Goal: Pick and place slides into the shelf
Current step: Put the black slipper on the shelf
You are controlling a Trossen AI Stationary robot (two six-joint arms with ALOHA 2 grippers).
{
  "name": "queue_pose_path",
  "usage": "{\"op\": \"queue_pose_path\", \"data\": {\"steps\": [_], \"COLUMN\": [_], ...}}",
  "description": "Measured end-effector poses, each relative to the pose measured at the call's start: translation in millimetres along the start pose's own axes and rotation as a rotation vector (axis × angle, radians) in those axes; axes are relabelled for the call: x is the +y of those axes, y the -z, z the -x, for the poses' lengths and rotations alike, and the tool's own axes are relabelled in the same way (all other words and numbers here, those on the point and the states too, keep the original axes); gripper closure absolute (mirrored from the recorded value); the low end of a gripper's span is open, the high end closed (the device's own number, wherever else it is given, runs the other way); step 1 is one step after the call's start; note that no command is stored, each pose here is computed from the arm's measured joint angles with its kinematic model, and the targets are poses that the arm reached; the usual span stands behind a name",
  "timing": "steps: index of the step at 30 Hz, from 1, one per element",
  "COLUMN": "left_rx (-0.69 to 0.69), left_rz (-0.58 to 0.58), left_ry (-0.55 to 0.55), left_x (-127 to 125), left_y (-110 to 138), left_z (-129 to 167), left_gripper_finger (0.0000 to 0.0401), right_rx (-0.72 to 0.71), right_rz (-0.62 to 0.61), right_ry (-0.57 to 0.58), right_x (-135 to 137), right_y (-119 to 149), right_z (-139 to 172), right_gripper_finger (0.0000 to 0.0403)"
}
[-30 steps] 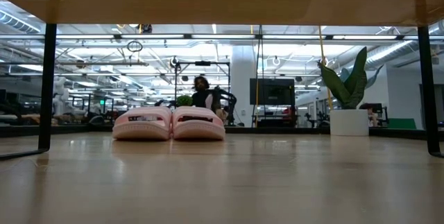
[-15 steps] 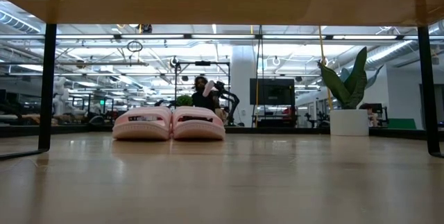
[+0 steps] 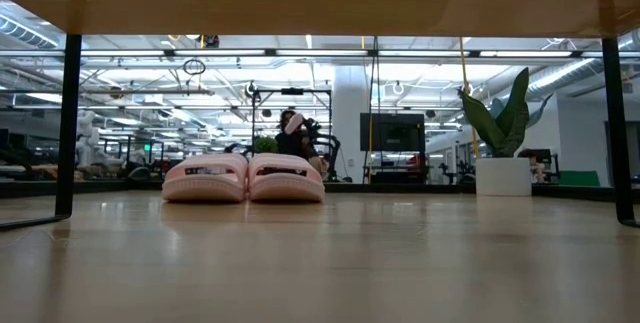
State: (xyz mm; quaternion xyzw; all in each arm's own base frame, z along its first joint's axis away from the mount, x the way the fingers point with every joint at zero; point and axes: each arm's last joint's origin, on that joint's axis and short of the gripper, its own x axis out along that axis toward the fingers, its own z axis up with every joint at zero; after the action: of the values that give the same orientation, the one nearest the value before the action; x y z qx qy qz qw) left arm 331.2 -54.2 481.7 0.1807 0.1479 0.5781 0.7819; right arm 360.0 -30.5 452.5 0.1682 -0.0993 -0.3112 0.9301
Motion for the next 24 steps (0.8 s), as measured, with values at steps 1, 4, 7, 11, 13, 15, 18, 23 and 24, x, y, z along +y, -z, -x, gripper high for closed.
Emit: {"op": "queue_pose_path", "data": {"steps": [1,4,7,11,13,15,18,23,24], "left_rx": [0.000,-0.001,0.000,-0.004,-0.006,-0.009,-0.009,-0.014,-0.011], "left_rz": [0.001,0.000,-0.025,-0.038,-0.044,-0.050,-0.056,-0.057,-0.061], "left_ry": [-0.003,-0.008,-0.020,-0.032,-0.033,-0.032,-0.031,-0.019,-0.023], "left_x": [0,0,0,0,0,2,4,4,4], "left_y": [0,-1,-1,-1,-1,-2,-2,-7,-7], "left_z": [0,0,0,3,5,7,8,10,8], "left_gripper_finger": [0.0288,0.0288,0.0288,0.0288,0.0288,0.0288,0.0288,0.0288,0.0288], "right_rx": [0.000,-0.002,-0.003,-0.003,0.003,0.010,0.008,0.029,0.032], "right_rz": [-0.001,-0.004,0.000,0.009,0.016,0.012,-0.001,0.005,-0.011], "right_ry": [-0.004,-0.018,-0.019,-0.020,-0.029,-0.036,-0.042,0.008,0.009], "right_x": [0,-1,-1,-3,-5,-6,-6,-12,-13], "right_y": [0,-1,-1,-2,-2,-1,-1,6,10], "right_z": [0,-1,-2,-3,-4,-5,-6,-8,-9], "right_gripper_finger": [0.0403,0.0403,0.0403,0.0403,0.0403,0.0403,0.0403,0.0403,0.0403]}}
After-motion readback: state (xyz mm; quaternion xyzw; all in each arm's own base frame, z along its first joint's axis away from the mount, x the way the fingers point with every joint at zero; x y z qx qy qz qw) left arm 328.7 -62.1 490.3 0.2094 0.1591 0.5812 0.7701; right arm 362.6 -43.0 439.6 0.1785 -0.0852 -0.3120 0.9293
